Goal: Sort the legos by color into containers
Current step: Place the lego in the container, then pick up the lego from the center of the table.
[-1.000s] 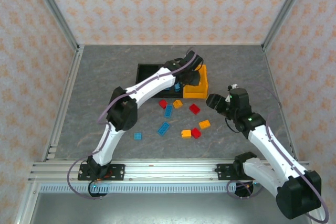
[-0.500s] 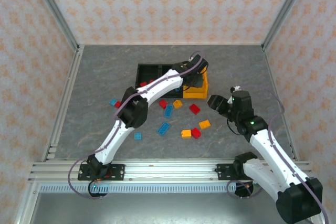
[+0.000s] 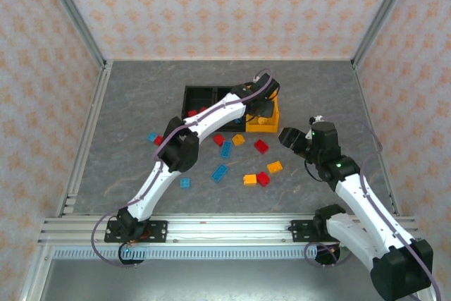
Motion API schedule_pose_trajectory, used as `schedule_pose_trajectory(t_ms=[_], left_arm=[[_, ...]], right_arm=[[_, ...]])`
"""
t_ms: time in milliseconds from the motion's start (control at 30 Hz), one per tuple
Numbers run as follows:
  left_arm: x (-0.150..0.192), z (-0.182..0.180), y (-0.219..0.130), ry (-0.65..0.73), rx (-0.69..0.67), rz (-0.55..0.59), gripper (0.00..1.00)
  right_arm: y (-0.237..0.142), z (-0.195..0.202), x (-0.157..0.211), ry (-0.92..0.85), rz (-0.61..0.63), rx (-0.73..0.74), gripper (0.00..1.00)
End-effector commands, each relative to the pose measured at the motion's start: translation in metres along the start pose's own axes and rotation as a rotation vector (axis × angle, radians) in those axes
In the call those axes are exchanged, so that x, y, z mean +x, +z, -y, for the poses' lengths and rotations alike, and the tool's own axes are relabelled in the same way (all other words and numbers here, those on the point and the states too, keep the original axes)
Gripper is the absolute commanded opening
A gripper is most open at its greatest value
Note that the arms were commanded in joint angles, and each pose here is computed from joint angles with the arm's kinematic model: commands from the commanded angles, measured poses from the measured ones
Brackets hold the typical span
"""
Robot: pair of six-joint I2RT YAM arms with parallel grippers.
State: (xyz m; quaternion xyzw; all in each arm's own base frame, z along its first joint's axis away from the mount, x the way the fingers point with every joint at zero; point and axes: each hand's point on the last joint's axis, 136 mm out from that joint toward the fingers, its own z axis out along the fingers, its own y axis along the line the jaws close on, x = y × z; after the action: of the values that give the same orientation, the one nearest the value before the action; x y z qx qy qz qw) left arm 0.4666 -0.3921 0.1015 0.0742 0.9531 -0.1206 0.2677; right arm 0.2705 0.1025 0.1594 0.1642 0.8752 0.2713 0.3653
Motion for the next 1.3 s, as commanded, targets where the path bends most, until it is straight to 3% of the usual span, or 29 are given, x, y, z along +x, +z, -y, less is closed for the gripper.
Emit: schedule_pose_trajectory(t_ms=[0,167,367,733,1000,1267], left_arm=[[-0.028,0.012,-0.067,0.005,0.044,0.093,0.49],[-0.011,0.001,-0.113,0.01,0.108,0.141,0.53],[0.038,-0.028,-0.151,-0.04,0.222,0.142,0.58],[0.115,-0.116,-0.163,-0.206,0.172,0.134,0.6],[0.124,-0.132,-0.161,-0.275,0.156,0.127,0.6],[0.127,-0.133,-0.158,-0.278,0.159,0.117,0.6]], right_arm=[[-0.004,0.0,-0.008,-0.015,0.016,0.023,0.72],[0.002,0.0,-0.004,-0.06,-0.01,0.035,0.72],[0.025,-0.017,0.011,-0.155,-0.055,0.013,0.72],[0.088,-0.022,0.03,-0.318,-0.1,0.072,0.73],[0.125,-0.015,0.051,-0.357,-0.187,0.086,0.72],[0.135,-0.016,0.076,-0.421,-0.273,0.099,0.69]])
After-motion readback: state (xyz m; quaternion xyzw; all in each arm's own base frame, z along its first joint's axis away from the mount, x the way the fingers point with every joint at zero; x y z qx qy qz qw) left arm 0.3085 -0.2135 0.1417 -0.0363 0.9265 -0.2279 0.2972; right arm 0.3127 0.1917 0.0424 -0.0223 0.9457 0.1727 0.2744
